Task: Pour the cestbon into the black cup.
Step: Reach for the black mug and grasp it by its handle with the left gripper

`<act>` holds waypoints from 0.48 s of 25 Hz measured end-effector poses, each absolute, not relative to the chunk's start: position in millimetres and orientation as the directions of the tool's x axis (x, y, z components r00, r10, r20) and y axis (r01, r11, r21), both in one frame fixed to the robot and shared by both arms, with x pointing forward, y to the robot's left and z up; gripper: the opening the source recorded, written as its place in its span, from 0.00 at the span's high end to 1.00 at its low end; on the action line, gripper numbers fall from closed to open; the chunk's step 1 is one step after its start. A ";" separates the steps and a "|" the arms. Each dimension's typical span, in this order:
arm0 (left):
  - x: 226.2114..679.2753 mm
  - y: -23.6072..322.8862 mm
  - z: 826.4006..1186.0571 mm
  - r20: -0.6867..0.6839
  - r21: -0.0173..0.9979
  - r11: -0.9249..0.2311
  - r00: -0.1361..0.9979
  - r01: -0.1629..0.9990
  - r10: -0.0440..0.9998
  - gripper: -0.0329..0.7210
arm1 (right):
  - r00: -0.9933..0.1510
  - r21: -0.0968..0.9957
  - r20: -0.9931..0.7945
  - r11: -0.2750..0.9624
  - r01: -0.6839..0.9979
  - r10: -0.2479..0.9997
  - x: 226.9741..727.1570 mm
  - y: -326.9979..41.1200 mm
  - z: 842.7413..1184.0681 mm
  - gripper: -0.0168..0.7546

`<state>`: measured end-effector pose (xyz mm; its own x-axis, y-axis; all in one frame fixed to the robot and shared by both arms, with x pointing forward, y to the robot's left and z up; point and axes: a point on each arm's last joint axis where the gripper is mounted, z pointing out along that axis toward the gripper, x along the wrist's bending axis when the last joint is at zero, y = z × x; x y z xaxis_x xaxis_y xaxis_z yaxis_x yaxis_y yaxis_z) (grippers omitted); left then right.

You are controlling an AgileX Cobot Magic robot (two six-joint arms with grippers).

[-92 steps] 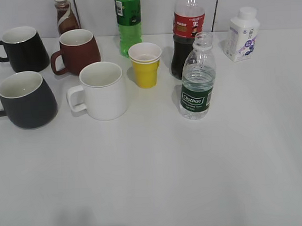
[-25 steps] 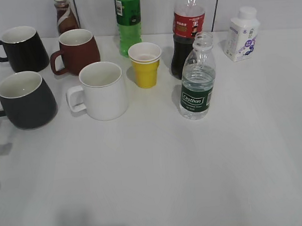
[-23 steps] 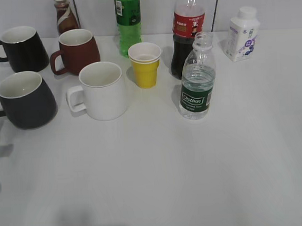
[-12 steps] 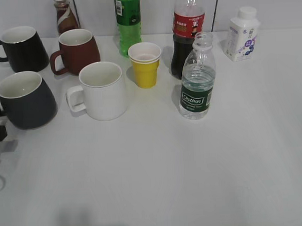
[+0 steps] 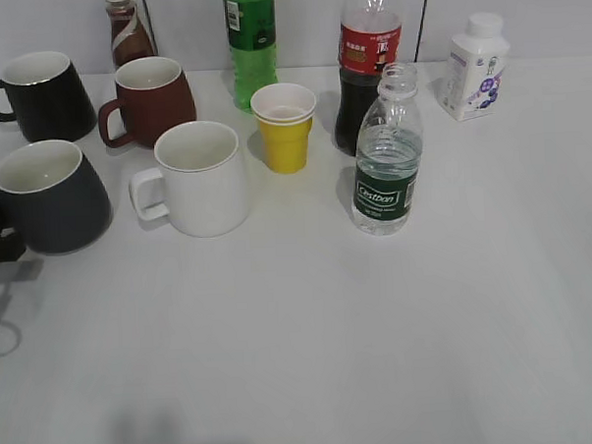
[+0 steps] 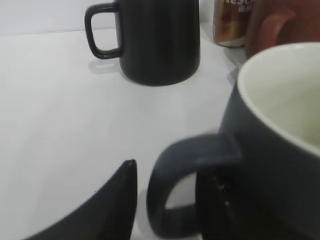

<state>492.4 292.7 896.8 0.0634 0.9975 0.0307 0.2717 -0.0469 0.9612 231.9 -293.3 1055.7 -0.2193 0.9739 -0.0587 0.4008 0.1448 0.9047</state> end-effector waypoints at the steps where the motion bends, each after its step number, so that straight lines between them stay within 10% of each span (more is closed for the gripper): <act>1: 494.7 292.7 897.4 0.031 0.963 -0.047 0.063 0.266 0.998 0.57 | -0.219 0.905 -0.059 0.145 0.401 0.974 231.9 -293.3 1055.7 0.31; 8: 502.9 291.8 897.4 0.046 0.960 -0.067 0.082 0.272 0.996 0.89 | -0.223 0.905 -0.053 0.141 0.401 0.973 231.8 -292.8 1055.8 0.31; 12: 502.9 290.6 899.1 0.054 0.960 -0.078 0.098 0.267 0.994 0.89 | -0.256 0.907 -0.055 0.156 0.392 0.965 231.2 -290.1 1056.3 0.33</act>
<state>502.9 290.6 899.1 0.0980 0.9937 0.0539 0.2675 -0.0785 0.9604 231.2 -290.1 1056.3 -0.2559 0.9651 -0.0550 0.3922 0.1556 0.9066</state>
